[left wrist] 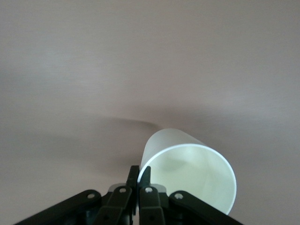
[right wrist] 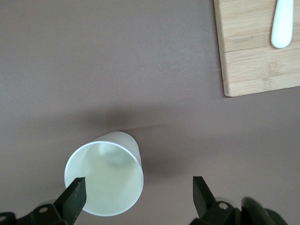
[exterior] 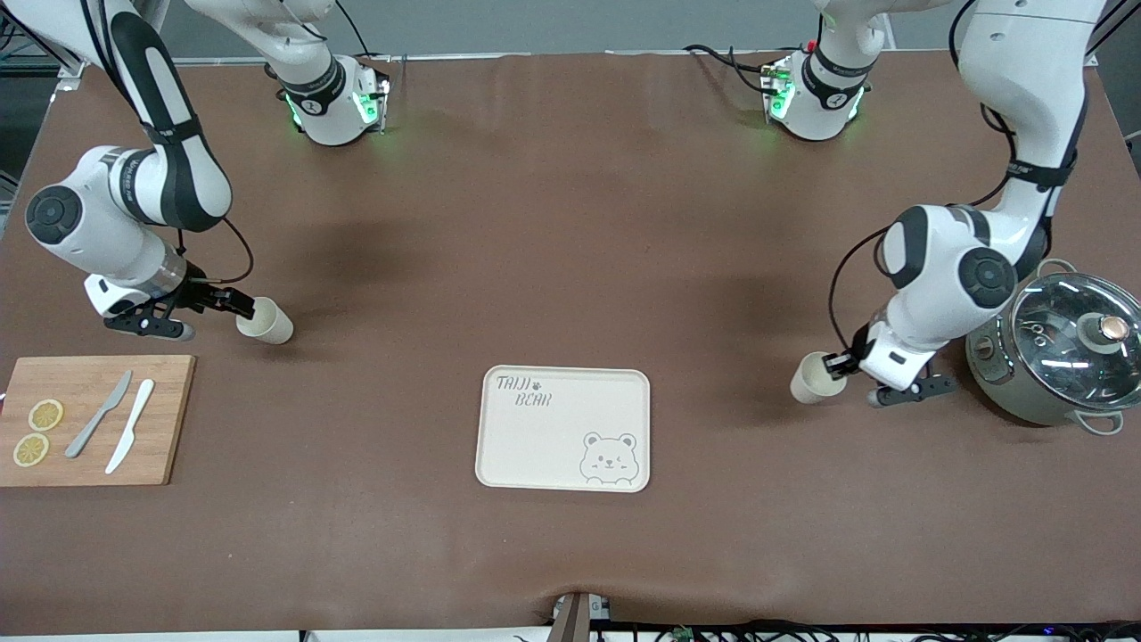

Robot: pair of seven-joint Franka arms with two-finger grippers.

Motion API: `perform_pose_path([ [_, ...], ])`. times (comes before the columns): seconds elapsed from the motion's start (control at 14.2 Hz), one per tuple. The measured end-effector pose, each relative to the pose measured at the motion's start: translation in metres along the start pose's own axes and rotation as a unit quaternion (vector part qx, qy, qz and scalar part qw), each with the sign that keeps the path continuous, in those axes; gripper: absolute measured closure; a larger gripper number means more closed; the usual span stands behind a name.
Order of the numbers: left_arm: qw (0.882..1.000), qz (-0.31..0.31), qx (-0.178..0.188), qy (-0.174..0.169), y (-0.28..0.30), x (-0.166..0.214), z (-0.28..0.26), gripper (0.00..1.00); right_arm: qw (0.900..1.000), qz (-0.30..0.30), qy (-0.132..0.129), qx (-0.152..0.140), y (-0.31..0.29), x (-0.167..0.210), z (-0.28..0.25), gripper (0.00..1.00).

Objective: Place white IKEA cup upright on tray with both arms
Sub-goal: 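Carry the cup onto the tray with the left gripper while the right gripper grasps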

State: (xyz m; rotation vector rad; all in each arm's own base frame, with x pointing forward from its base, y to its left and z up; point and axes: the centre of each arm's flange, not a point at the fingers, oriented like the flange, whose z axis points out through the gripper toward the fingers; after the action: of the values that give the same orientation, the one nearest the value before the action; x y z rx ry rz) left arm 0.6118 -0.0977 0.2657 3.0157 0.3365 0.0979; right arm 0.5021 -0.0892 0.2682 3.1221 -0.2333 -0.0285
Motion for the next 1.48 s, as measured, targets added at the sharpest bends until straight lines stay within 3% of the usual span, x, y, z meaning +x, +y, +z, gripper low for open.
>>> perform_pose_path([
  [0.28,0.999,-0.046,-0.004,-0.026,0.084,0.011,0.007,0.97,1.000,-0.001,0.004,-0.001,0.000,0.000,0.013,0.04],
  [0.42,0.996,-0.081,-0.007,-0.033,0.137,0.009,0.005,0.97,1.000,-0.002,0.009,-0.002,-0.001,-0.002,0.022,0.18],
  [0.49,0.995,-0.092,-0.009,-0.035,0.164,0.004,0.005,0.97,1.000,-0.002,0.009,-0.002,-0.001,-0.003,0.027,0.19],
  [0.92,0.990,-0.135,-0.028,-0.038,0.277,-0.036,0.026,0.97,1.000,-0.003,0.005,-0.003,-0.002,-0.004,0.036,0.82],
  [1.06,0.990,-0.132,-0.027,-0.043,0.296,-0.049,0.039,0.97,1.000,-0.007,0.007,-0.002,-0.006,-0.002,0.032,0.97],
  [1.13,0.990,-0.132,-0.024,-0.046,0.300,-0.054,0.046,0.97,1.000,-0.009,0.004,-0.001,-0.009,-0.002,0.029,0.97],
  [1.27,0.989,-0.136,-0.020,-0.051,0.299,-0.056,0.057,0.96,1.000,-0.013,-0.029,0.000,-0.012,0.003,0.018,0.97],
  [1.48,0.989,-0.139,-0.023,-0.044,0.297,-0.050,0.056,0.72,0.997,-0.009,-0.080,0.000,-0.022,0.027,-0.032,0.97],
])
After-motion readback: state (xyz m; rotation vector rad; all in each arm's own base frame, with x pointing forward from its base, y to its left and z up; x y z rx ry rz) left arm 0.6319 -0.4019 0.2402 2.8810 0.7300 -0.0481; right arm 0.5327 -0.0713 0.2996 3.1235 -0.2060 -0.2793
